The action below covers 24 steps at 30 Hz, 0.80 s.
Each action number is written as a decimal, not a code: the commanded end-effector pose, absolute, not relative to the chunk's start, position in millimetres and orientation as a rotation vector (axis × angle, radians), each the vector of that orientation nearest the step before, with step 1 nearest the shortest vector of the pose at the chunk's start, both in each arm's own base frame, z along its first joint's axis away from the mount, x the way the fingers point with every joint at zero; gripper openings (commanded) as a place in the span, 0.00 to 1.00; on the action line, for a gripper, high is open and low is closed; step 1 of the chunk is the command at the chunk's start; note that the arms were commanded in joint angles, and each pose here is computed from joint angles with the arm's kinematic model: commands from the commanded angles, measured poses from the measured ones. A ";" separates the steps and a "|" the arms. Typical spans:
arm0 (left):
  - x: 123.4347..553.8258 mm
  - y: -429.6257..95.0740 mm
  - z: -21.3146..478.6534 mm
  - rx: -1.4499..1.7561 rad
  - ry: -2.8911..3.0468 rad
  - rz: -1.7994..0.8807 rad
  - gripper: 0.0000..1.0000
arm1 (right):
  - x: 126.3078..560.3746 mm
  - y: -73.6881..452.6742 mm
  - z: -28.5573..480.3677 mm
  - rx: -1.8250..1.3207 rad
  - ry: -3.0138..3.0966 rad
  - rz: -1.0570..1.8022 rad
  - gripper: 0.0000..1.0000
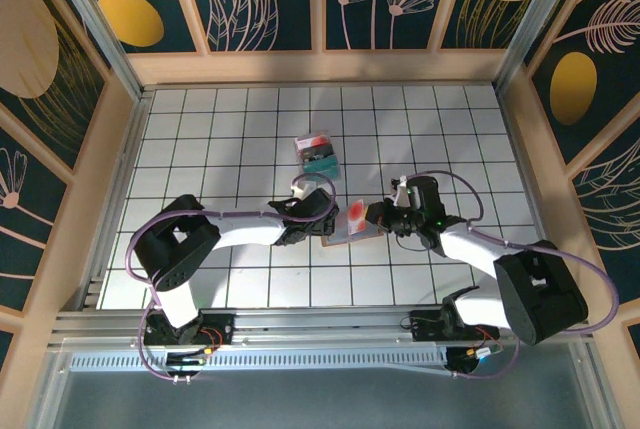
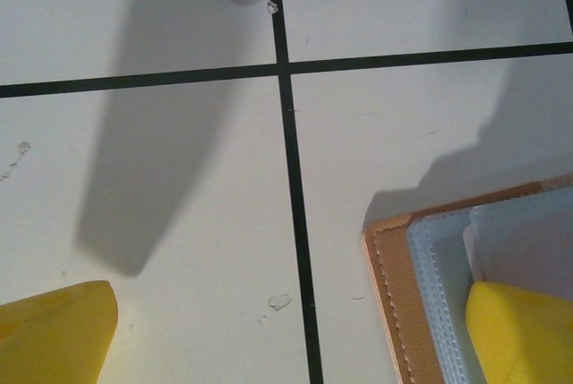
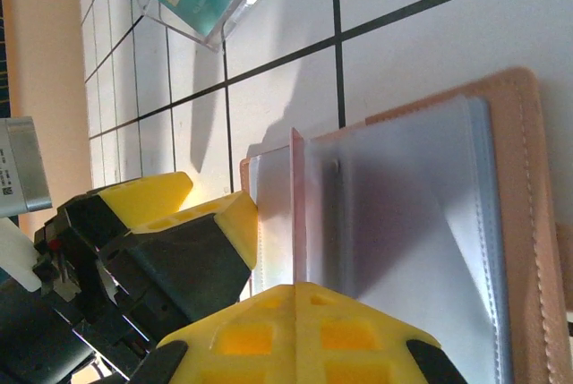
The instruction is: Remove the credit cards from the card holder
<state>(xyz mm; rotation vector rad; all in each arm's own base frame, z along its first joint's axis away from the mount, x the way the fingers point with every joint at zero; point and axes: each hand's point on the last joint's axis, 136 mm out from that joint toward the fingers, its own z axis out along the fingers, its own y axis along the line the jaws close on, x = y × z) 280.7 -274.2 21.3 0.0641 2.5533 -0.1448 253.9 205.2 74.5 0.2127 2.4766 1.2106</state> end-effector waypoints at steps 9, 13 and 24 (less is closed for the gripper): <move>284.1 -274.8 70.5 0.015 2.491 -0.218 0.99 | 255.2 194.9 83.8 0.198 2.414 1.166 0.00; 288.0 -291.0 88.6 -0.041 2.453 -0.366 0.98 | 255.4 200.0 93.0 0.189 2.372 1.230 0.00; 295.8 -323.0 134.8 -0.175 2.263 -0.928 0.88 | 259.9 208.2 136.3 0.140 2.167 1.371 0.00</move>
